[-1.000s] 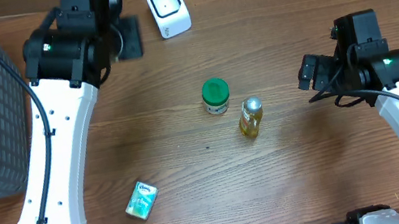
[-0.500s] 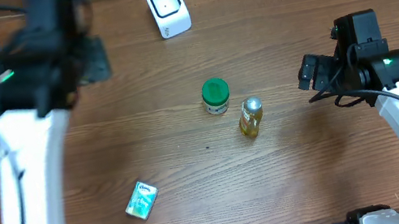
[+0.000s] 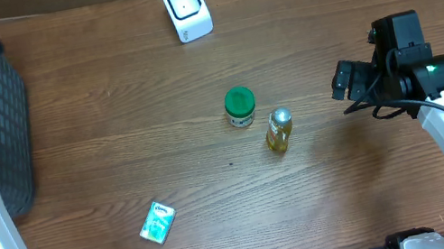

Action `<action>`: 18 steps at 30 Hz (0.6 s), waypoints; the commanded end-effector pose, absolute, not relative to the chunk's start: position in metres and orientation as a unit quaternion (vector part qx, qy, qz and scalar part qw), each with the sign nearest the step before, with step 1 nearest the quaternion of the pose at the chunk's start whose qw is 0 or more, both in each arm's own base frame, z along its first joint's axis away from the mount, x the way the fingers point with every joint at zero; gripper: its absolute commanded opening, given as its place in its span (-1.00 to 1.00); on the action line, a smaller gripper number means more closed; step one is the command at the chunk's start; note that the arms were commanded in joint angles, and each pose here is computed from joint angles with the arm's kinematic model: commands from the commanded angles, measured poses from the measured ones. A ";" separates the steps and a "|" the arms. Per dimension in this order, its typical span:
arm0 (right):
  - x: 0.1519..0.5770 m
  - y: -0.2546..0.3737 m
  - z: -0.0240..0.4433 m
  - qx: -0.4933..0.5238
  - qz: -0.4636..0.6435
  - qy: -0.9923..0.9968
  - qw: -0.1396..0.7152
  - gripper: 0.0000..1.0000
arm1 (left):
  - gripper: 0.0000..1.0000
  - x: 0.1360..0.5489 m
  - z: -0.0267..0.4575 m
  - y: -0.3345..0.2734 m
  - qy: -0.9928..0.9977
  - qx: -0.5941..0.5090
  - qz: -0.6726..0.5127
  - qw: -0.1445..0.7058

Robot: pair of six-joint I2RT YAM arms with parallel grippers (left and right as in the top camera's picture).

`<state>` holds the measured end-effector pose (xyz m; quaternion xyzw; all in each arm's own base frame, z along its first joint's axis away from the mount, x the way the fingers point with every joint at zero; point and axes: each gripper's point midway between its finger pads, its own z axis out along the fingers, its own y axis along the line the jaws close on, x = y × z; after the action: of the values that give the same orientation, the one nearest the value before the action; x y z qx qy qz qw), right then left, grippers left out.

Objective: Scan the item barcode
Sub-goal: 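Raise the left gripper and move it back to the basket, then lower the left gripper into the basket onto the green wipes pack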

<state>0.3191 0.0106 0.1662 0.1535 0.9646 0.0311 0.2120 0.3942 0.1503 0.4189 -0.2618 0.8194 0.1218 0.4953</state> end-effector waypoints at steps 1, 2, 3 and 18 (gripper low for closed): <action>0.323 0.008 0.176 0.152 0.028 0.961 0.227 1.00 | 0.93 0.400 0.395 0.192 0.828 -0.271 0.168 0.461; 0.323 0.008 0.176 0.152 0.028 0.961 0.227 1.00 | 0.93 0.402 0.388 0.201 0.833 -0.271 0.174 0.451; 0.323 0.008 0.176 0.152 0.028 0.961 0.227 1.00 | 0.93 0.403 0.379 0.209 0.837 -0.271 0.179 0.440; 0.323 0.008 0.176 0.152 0.028 0.961 0.227 1.00 | 0.87 0.405 0.243 0.319 0.893 -0.285 0.196 0.287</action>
<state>0.3191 0.0105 0.1662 0.1538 0.9646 0.0310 0.2120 0.4055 0.3074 0.2552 -0.3060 0.8822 0.1999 0.2970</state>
